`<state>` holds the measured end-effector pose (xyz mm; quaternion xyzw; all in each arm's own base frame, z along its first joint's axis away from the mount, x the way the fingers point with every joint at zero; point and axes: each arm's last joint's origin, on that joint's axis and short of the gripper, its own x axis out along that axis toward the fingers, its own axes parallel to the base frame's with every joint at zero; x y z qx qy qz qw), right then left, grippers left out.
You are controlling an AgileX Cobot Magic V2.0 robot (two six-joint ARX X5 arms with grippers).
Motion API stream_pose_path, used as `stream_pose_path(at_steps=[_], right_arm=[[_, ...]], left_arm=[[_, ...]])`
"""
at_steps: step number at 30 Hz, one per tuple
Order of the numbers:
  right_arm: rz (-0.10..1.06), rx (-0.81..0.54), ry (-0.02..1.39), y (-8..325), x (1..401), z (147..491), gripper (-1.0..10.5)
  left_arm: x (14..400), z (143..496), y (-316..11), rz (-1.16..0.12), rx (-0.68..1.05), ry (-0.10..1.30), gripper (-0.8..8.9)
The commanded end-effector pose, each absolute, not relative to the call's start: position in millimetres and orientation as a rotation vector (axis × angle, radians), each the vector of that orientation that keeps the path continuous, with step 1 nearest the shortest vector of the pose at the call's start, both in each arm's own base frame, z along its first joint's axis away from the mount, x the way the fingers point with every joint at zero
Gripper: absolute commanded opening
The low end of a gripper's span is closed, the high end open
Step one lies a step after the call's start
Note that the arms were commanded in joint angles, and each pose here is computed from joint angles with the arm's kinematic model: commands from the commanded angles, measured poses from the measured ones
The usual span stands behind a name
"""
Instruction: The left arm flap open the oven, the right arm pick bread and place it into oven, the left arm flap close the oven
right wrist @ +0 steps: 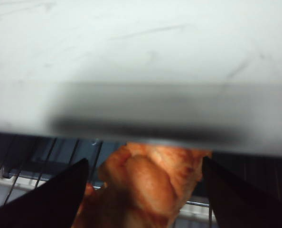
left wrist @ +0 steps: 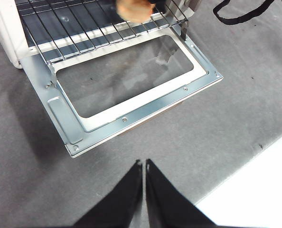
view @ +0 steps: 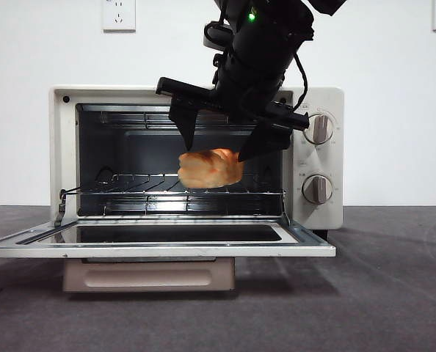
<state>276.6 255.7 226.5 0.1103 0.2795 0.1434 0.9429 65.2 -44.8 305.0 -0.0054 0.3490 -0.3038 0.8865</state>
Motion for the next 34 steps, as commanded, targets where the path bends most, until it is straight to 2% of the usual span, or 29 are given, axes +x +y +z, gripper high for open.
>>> stream_pose_path(at_steps=[1, 11, 17, 21, 28, 34], right_arm=[[0.306, 0.244, 0.568, 261.2, 277.8, 227.9, 3.9], [0.350, 0.237, 0.557, 252.2, 258.9, 259.8, 3.9], [0.514, 0.197, 0.570, 239.1, 233.5, 294.1, 3.9], [0.635, 0.106, 0.580, 224.3, 213.8, 314.2, 3.9], [0.711, -0.042, 0.606, 189.3, 179.1, 338.6, 3.8], [0.774, -0.029, 0.565, 160.1, 149.4, 352.0, 3.8]], left_arm=[[65.8, 307.3, -45.4, -0.638, -0.007, 0.712, 0.17], [65.9, 307.4, -45.5, -0.641, 0.000, 0.708, 0.17], [66.1, 307.7, -45.6, -0.643, 0.002, 0.702, 0.17], [66.8, 308.8, -46.1, -0.644, -0.001, 0.689, 0.17], [67.5, 309.8, -46.5, -0.646, -0.004, 0.676, 0.17], [67.5, 309.8, -46.5, -0.646, -0.004, 0.676, 0.17]])
